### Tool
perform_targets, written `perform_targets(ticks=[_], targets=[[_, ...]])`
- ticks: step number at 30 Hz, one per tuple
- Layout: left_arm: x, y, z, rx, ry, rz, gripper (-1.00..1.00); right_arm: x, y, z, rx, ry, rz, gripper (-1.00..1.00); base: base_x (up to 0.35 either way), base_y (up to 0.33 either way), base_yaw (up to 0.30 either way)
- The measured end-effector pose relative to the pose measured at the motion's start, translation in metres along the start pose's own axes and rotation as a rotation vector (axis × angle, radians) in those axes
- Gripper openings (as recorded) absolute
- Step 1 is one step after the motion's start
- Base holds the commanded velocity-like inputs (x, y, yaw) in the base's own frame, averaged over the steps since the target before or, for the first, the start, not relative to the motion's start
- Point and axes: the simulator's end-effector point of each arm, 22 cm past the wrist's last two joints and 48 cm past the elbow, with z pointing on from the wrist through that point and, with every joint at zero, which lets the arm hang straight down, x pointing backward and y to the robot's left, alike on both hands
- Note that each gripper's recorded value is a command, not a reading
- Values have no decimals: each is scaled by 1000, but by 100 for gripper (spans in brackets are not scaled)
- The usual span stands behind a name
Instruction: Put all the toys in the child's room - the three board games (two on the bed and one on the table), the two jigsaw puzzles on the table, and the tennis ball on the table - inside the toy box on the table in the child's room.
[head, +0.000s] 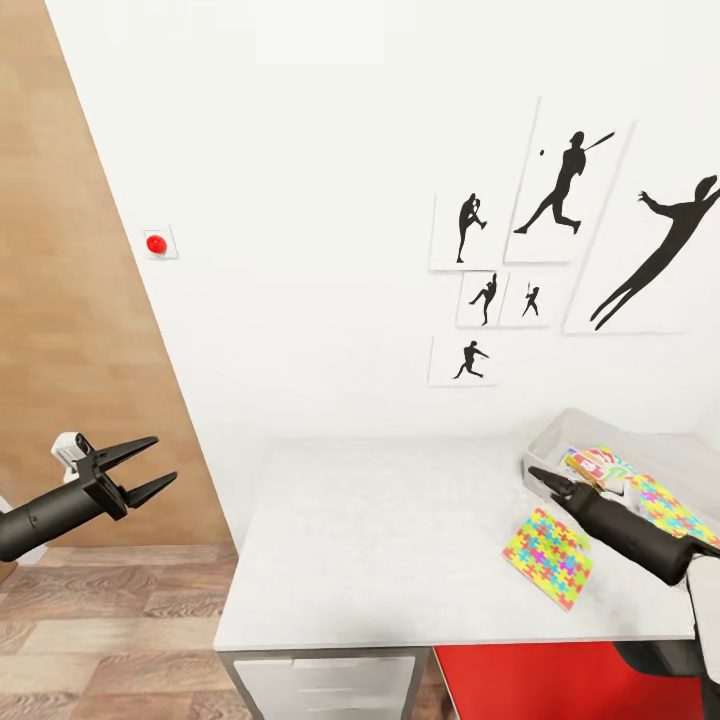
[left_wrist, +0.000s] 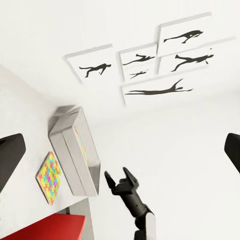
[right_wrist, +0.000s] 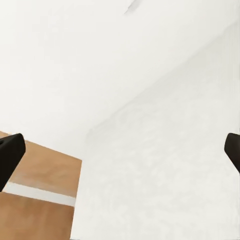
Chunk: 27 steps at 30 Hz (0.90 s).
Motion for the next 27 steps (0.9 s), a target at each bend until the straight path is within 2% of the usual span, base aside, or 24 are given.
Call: perform_targets(ticks=[4, 8, 10, 12, 16, 19, 27], targets=[[0, 0, 0, 0, 0, 0, 100, -25, 10, 22, 73, -19, -53, 100, 0, 0, 0], [0, 0, 0, 0, 0, 0, 100, -37, 15, 44, 178, -7, -116, 100, 0, 0, 0], [0, 0, 0, 0, 1, 0, 100, -41, 14, 55, 276, 3, -172, 100, 0, 0, 0], [0, 0, 0, 0, 0, 0, 100, -47, 14, 64, 364, 1, -204, 100, 0, 0, 0], [0, 0, 0, -1, 0, 1, 100, -40, 4, 76, 485, 22, -203, 100, 0, 0, 0], [0, 0, 0, -1, 0, 1, 100, -24, -13, 81, 579, 58, -185, 100, 0, 0, 0], [-1, 0, -1, -3, 0, 2, 100, -3, -50, 91, 674, 67, -129, 100, 0, 0, 0]])
